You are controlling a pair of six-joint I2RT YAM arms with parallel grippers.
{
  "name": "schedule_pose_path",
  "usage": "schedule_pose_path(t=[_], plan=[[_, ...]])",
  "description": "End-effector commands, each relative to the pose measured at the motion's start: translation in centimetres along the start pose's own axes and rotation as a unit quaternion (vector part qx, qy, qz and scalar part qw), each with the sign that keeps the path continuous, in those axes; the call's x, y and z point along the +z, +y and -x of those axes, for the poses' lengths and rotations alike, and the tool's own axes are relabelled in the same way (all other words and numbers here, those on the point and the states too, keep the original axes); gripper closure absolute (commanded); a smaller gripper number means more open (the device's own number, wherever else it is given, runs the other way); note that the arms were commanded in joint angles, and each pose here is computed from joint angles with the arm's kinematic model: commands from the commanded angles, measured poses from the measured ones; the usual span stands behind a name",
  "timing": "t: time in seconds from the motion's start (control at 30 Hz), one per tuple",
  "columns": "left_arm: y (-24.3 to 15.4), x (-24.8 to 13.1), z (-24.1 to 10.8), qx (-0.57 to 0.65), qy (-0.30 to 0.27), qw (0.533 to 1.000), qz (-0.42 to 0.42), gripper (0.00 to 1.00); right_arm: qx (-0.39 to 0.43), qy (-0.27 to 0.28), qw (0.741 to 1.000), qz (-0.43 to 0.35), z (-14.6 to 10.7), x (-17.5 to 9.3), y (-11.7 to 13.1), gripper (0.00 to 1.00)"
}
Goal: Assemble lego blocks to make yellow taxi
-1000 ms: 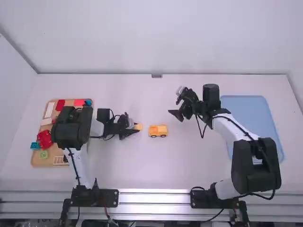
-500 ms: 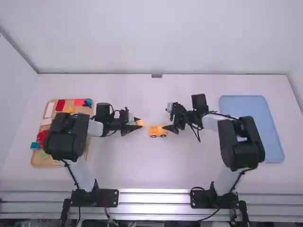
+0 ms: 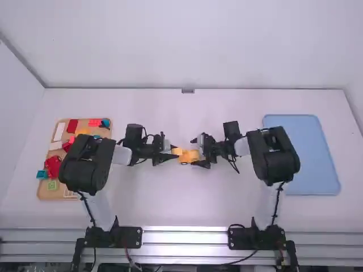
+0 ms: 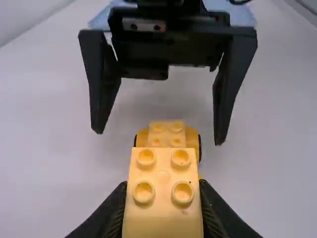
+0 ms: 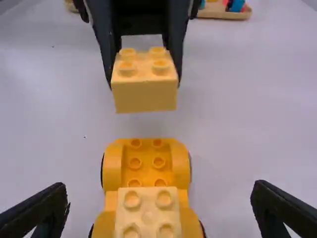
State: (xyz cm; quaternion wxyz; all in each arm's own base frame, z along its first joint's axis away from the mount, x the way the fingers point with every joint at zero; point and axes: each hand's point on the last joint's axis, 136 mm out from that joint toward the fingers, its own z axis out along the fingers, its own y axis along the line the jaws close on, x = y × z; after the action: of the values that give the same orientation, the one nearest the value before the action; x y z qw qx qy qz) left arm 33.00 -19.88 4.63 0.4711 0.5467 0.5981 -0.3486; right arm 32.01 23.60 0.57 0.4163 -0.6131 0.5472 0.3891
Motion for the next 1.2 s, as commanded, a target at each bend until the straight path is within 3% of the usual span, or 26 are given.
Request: schedule_pose_path(t=[0.0,0.1,0.33,0.57,0.83,1.07,1.17], plan=[[-0.2,0.5,0.5,0.003,-0.008,1.0,-0.011,0.91,0.014,-0.024,0.999,0.029,-0.8,1.1,1.7,0.01],[-0.2,1.1,0.4,0.0,0.006,1.0,-0.013,0.91,0.015,-0.037,0.999,0.037,-0.8,1.3,2.0,0.02],[0.2,1.8,0.2,-0.003,0.025,0.999,-0.023,0.93,0.027,0.001,0.999,0.023,-2.1,1.4,1.7,0.0],[0.0,2.0,-0.2,-0.012,0.037,0.999,-0.025,0.93,0.031,0.012,0.999,0.02,-2.8,1.5,1.8,0.13],[-0.8,2.1,-0.6,-0.011,0.044,0.998,-0.037,0.94,0.03,0.011,0.999,0.02,-2.9,1.5,1.8,0.16],[-0.7,2.1,-0.5,-0.006,0.042,0.998,-0.036,0.95,0.033,0.019,0.999,0.019,-3.2,1.5,1.8,0.38],[-0.7,2.1,-0.5,-0.008,0.043,0.998,-0.037,0.96,0.033,0.018,0.999,0.019,-3.1,1.5,1.8,0.4]])
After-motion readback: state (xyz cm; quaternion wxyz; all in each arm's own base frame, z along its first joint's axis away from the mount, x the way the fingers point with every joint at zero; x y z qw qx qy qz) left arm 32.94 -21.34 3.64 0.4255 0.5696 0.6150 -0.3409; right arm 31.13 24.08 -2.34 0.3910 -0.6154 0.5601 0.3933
